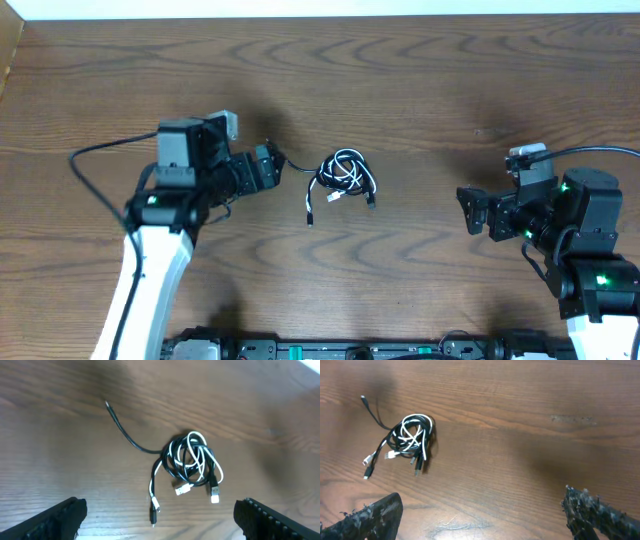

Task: Untangle cables
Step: 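Move the left gripper forward over the black-and-white cable bundle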

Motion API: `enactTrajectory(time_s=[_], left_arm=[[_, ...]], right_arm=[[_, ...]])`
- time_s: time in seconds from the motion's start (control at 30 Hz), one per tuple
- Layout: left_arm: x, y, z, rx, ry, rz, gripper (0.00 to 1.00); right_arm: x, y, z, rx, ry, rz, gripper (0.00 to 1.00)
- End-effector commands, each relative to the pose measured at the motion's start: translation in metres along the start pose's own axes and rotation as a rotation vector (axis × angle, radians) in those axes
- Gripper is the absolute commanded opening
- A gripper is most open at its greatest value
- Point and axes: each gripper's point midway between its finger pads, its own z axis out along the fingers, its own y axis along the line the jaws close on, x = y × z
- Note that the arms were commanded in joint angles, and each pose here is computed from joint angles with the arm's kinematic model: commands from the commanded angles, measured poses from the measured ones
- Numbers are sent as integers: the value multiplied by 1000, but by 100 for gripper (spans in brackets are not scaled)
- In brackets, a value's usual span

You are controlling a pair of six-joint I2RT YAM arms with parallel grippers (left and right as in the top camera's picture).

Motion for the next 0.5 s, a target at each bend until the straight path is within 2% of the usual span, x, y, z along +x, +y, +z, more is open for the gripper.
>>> enactTrajectory(time_s=[0.0,0.27,0.47], left_arm=[[-4,-8,24,13,68,11,99],[-28,-7,50,-246,109,209,97],[-2,-24,99,-231,190,288,97]], right_arm=[[-8,4,-5,-15,-23,0,99],[-8,3,-4,-15,-18,1,99],[-4,2,-1,-16,1,8,99]])
